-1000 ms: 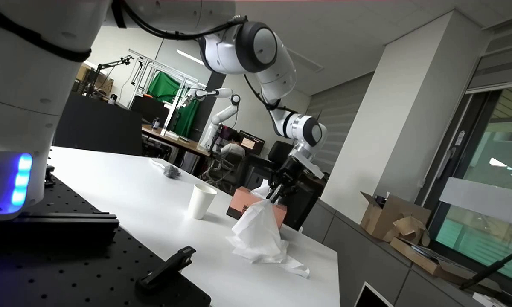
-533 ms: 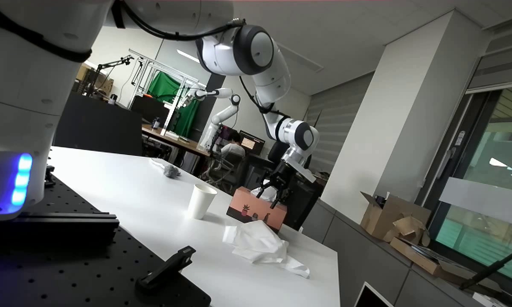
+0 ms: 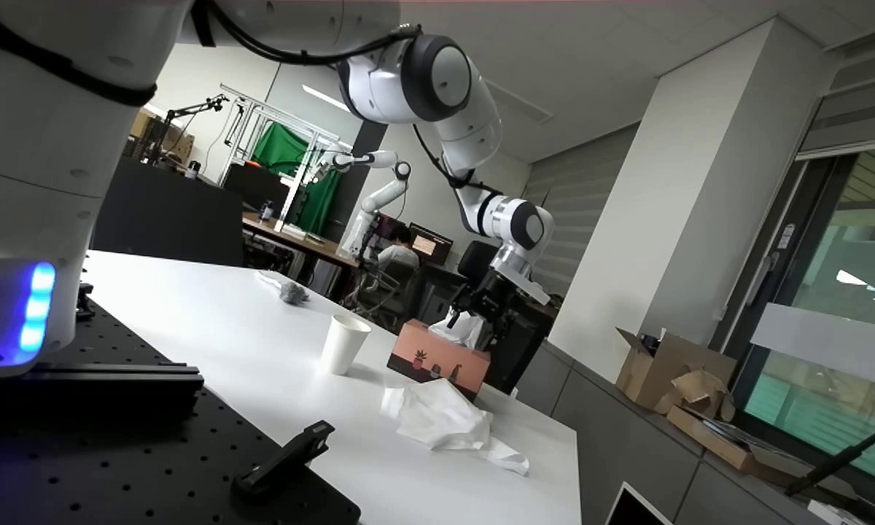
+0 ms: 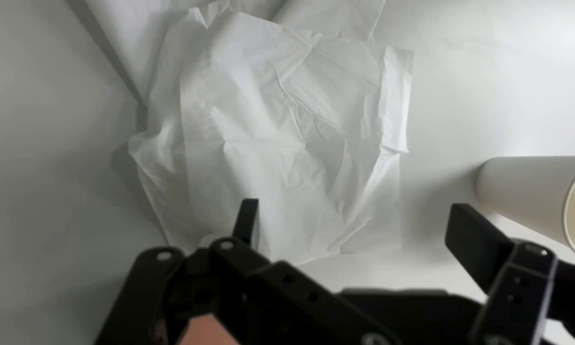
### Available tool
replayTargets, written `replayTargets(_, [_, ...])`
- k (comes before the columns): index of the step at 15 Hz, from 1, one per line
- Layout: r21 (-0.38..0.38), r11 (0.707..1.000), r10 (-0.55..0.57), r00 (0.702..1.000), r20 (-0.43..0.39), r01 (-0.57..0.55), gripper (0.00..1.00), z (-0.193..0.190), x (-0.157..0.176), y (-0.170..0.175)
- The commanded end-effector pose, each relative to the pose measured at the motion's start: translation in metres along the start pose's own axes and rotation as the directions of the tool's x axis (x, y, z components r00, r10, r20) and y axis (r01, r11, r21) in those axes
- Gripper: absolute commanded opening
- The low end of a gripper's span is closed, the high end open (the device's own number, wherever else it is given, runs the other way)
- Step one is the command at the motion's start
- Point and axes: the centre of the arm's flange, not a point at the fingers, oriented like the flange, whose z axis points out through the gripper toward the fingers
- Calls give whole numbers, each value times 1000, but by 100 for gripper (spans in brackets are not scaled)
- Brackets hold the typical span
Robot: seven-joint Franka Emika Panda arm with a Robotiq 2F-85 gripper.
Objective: Pull a tissue out of the box and put it on the table
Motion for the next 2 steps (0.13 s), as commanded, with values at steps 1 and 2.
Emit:
replayTargets(1, [-2,1000,1,1000,-1,-1,100,-1,-1,0])
replayTargets(2, [-2,1000,2,1000,0,-2,100,-2,-1,1])
